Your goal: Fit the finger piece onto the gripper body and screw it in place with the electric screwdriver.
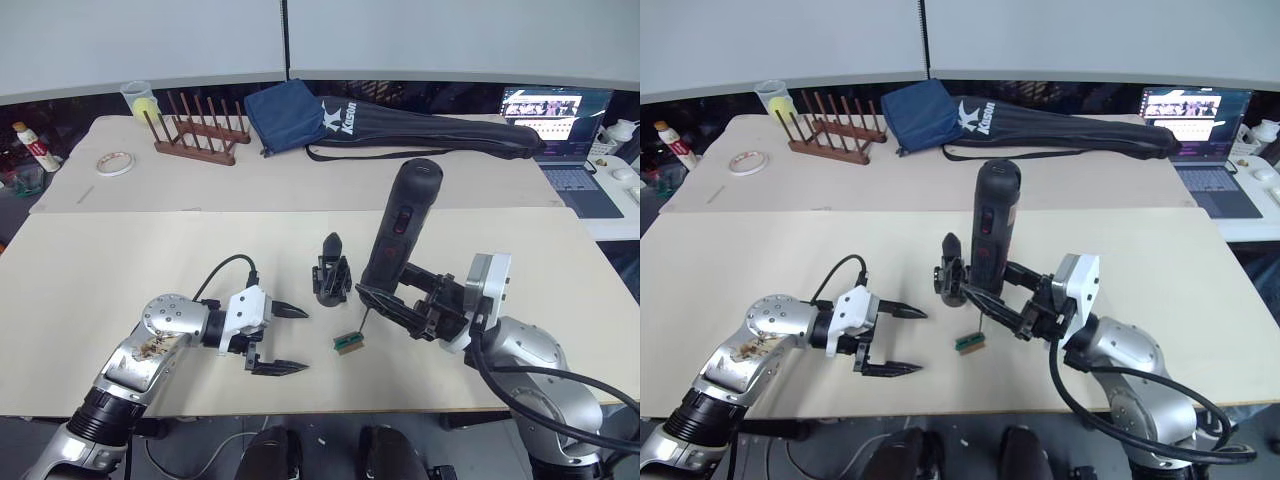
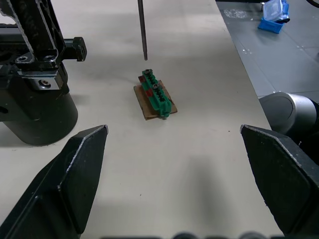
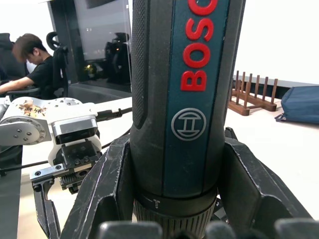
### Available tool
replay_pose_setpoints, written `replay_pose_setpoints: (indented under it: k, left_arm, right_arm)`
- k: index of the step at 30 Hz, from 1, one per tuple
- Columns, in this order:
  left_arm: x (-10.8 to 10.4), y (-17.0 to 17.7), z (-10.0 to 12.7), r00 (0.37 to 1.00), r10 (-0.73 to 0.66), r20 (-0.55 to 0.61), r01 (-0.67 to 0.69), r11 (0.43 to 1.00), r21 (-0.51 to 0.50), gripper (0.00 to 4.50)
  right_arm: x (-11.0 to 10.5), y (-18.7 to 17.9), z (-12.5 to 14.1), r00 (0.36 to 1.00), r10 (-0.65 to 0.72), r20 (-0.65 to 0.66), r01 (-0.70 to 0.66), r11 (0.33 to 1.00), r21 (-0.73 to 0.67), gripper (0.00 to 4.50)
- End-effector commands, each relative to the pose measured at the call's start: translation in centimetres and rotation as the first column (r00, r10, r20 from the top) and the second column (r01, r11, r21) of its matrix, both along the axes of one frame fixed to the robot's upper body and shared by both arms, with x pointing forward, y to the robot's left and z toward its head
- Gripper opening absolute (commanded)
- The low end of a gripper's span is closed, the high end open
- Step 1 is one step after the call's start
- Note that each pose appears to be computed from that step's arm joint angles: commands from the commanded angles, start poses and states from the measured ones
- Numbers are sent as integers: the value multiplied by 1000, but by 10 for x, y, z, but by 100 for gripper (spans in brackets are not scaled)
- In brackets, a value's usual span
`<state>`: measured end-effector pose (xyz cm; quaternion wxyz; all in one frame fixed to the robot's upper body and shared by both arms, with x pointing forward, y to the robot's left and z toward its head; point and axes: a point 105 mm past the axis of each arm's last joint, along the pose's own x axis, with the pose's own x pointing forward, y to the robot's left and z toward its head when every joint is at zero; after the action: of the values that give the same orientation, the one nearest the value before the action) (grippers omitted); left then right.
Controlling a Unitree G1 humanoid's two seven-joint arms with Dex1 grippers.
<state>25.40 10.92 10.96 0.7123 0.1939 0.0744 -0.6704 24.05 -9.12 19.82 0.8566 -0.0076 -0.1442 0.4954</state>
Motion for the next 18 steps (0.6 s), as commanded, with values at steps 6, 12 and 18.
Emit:
replay_pose_setpoints:
  k: [6, 12, 18]
  left_arm:
    - [2, -3, 8, 999, -18, 44, 18, 1000, -6, 450]
    - [3, -6, 9, 999, -17, 47, 17, 1000, -9, 450]
    - [2, -7, 9, 999, -19, 46, 19, 1000, -9, 450]
  right_arm:
    - [-5, 4, 18, 996, 28, 82, -29, 1000, 12, 197]
    - [-7, 4, 13, 998, 33, 60, -34, 999, 9, 197]
    - [-10, 3, 9, 998, 35, 48, -35, 999, 2, 197]
